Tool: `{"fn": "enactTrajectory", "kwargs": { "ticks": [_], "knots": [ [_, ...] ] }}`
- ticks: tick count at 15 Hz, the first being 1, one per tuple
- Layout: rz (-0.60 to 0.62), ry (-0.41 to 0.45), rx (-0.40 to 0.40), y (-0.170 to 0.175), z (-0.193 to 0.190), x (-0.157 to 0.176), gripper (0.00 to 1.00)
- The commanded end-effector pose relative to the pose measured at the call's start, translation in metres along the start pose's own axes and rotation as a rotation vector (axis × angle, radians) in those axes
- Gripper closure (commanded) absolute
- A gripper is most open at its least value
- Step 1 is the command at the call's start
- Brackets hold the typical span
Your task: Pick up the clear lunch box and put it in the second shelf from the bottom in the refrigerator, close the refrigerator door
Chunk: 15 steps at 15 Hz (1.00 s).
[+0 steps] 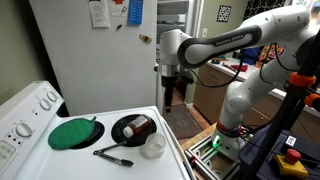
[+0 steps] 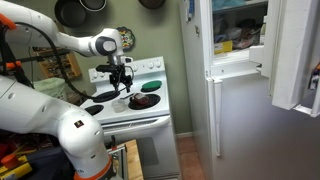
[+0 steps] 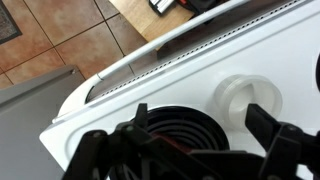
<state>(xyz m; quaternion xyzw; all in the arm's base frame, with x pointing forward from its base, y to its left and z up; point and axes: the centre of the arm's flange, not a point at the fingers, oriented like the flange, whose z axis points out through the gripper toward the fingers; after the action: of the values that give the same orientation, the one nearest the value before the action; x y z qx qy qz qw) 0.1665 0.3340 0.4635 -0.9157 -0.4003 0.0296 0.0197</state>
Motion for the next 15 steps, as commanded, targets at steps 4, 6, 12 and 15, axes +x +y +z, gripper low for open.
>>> {"fn": "enactTrajectory", "kwargs": {
  "ticks": [4,6,12,15],
  "knots": [
    [-0.203,0.054,0.049,-0.037,0.043,0.024,0.00],
    [-0.265,0.074,0.070,-0.047,0.057,0.028,0.00],
    [-0.315,0.015,0.085,-0.060,0.091,0.034,0.00],
    [-0.299,-0.009,0.079,-0.060,0.104,0.038,0.00]
  ]
}}
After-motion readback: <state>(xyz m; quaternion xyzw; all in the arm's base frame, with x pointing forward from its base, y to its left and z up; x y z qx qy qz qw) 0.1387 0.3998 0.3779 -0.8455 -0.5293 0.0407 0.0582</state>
